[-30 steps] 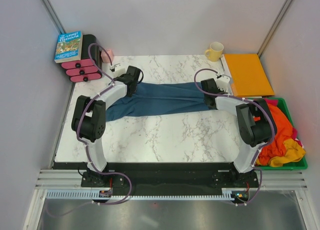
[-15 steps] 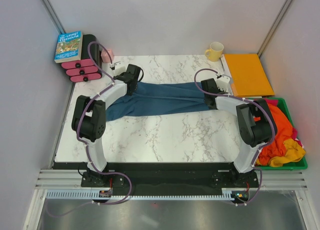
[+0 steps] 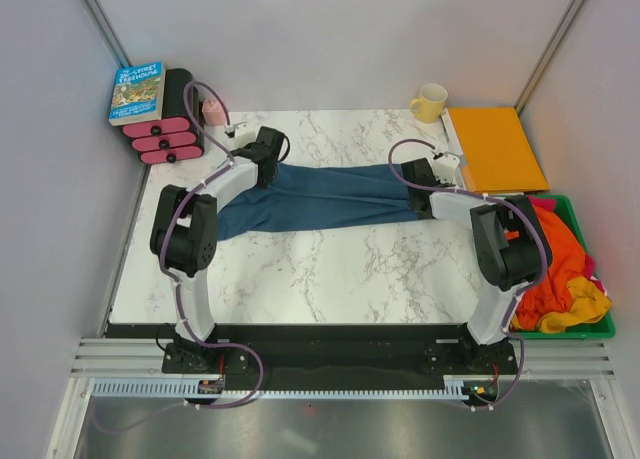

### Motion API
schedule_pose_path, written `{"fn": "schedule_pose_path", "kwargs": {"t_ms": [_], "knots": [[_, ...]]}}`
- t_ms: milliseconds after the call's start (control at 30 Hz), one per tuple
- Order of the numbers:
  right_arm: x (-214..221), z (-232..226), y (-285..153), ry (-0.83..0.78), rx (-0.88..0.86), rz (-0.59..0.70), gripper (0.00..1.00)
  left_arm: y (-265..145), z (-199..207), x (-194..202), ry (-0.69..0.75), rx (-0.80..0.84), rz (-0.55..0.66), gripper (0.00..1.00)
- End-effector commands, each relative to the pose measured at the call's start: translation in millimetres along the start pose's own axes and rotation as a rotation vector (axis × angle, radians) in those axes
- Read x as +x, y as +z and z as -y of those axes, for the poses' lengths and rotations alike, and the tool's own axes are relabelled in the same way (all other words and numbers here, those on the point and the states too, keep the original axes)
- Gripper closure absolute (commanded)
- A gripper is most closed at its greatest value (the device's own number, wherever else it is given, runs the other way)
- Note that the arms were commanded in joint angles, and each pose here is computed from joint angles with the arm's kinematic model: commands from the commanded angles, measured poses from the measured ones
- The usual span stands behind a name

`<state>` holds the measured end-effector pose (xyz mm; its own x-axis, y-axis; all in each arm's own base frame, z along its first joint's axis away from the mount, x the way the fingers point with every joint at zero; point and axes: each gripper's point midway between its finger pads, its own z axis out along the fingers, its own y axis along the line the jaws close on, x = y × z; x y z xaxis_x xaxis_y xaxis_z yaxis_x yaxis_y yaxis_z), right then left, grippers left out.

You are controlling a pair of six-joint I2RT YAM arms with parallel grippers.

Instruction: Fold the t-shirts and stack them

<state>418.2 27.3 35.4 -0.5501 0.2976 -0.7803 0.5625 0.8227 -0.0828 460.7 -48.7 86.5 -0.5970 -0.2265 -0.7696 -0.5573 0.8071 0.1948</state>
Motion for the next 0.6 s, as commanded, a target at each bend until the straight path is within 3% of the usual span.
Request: {"fn": "schedule_pose_path", "kwargs": {"t_ms": [0, 33, 67, 167, 267, 367, 433, 567], "knots": [[-16, 0, -5, 0.048, -0.033, 0.052, 0.84, -7, -2, -26, -0.043, -0.002, 0.055, 0.61], [-28, -7, -10, 0.087, -0.08, 0.093, 0.8, -9, -4, -27, -0.059, 0.0, 0.058, 0.54], [-46, -10, -23, 0.121, -0.126, 0.135, 0.72, -19, -7, -36, -0.104, 0.015, 0.077, 0.38], [-69, -14, -45, 0.146, -0.181, 0.19, 0.63, -35, -9, -47, -0.146, 0.039, 0.118, 0.16], [-81, -16, -61, 0.146, -0.206, 0.211, 0.54, -60, -11, -61, -0.168, 0.069, 0.167, 0.09], [-82, -16, -72, 0.145, -0.226, 0.217, 0.49, -87, -11, -69, -0.166, 0.1, 0.208, 0.09], [-66, -19, -80, 0.113, -0.251, 0.171, 0.53, -107, -8, -60, -0.144, 0.13, 0.225, 0.12], [-27, -29, -84, 0.074, -0.308, 0.08, 1.0, -119, -3, -17, -0.11, 0.178, 0.175, 0.23]]}}
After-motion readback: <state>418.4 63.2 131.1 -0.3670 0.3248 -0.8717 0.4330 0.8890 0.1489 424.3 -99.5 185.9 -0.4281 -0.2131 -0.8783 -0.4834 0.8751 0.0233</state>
